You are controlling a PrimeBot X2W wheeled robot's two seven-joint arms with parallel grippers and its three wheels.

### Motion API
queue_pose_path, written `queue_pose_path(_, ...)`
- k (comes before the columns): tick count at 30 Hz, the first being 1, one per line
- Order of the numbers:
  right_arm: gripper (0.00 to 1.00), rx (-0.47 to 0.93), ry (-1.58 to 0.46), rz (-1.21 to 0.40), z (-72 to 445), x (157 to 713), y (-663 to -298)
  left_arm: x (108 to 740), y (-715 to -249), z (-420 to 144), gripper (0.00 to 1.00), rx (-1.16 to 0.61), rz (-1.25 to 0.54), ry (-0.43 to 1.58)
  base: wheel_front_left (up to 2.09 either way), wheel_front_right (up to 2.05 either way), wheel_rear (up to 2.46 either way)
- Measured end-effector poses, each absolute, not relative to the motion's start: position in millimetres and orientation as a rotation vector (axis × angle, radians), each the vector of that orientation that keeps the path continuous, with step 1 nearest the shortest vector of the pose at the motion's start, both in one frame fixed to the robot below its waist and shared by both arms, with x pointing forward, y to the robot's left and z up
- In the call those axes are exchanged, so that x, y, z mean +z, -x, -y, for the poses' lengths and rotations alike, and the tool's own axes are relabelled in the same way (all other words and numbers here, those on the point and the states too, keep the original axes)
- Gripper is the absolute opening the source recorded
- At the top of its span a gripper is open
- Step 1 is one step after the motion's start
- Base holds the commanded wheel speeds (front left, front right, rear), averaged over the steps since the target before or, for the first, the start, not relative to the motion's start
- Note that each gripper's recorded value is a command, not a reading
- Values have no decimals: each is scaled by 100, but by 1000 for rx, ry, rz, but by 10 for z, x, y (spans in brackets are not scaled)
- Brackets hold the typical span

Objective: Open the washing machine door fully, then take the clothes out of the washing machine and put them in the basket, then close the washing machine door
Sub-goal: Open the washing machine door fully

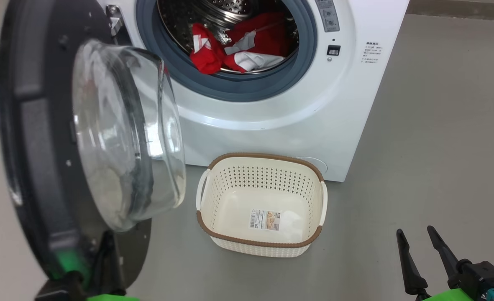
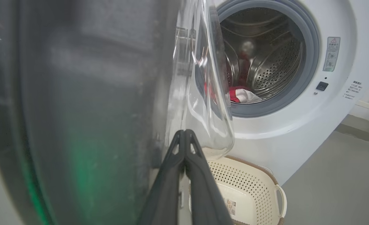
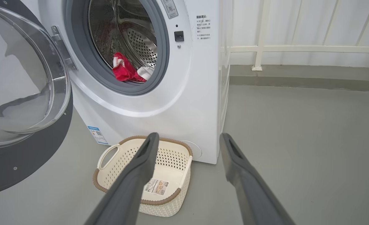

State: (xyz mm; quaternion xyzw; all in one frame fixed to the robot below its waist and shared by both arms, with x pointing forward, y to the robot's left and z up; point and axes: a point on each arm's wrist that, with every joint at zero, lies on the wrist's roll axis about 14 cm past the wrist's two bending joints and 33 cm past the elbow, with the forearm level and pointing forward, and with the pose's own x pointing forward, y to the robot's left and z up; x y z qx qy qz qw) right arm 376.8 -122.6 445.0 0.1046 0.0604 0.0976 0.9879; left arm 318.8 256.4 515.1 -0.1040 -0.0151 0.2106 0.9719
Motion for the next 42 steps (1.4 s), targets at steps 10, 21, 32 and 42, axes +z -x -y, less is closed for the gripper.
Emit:
queue_pose_path(10,100,190,-205,-130,1245,4408,-3808,5159,-3108,-3091,0,571,49,194,0,0,0)
queue_pose_path(21,100,184,-203,-134,1254,4363,-3926,5082,-3052,-3548,0,685,48,172,0,0,0)
queue_pose_path(32,100,185,-179,-141,1268,4293,-4078,5026,-3034,-3998,0,786,56,171,0,0,0)
queue_pose_path(42,100,181,-171,-140,1306,4282,-4116,5012,-2950,-4308,0,860,63,152,0,0,0)
